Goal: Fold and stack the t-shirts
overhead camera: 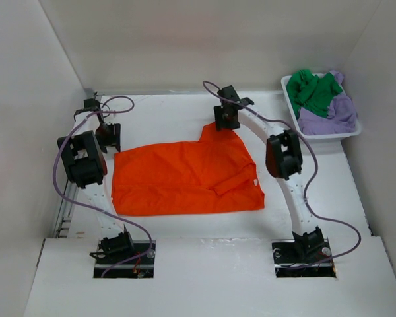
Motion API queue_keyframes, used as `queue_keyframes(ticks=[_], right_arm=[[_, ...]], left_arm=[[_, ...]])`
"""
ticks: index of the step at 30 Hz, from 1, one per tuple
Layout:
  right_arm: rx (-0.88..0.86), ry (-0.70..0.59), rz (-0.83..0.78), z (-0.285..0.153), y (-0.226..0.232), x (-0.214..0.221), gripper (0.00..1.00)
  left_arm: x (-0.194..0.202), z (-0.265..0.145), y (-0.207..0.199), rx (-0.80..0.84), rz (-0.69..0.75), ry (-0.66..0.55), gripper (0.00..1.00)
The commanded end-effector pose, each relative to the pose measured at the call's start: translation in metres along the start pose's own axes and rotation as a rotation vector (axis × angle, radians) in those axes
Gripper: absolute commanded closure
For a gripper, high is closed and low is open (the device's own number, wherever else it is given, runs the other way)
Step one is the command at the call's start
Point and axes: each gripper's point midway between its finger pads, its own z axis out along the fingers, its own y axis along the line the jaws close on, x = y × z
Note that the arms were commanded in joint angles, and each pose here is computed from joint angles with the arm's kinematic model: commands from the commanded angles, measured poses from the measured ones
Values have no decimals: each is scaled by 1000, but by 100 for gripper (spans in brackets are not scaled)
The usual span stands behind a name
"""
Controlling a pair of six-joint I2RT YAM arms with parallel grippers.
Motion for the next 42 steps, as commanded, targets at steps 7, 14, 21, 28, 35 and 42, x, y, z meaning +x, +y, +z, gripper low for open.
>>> queue_keyframes(ticks=[7, 14, 21, 28, 35, 42], right_arm=[[-39, -242, 335, -166, -46, 19, 35], [6, -70, 527, -188, -59, 180, 32], [-64, -78, 708, -204, -46, 234, 32], [-48, -60, 791, -199, -46, 264, 30], [-22, -11, 821, -213, -46, 289, 30], [23, 40, 836, -216, -50, 313, 29]], left_arm=[[-42, -122, 19, -137, 161, -343, 38], [88, -121, -49, -94, 929, -73, 39], [197, -84, -80, -71, 1317, 201, 42], [205, -57, -89, -148, 1404, 203, 38], [209, -45, -81, -204, 1379, 223, 38], [227, -29, -79, -178, 1358, 276, 56]])
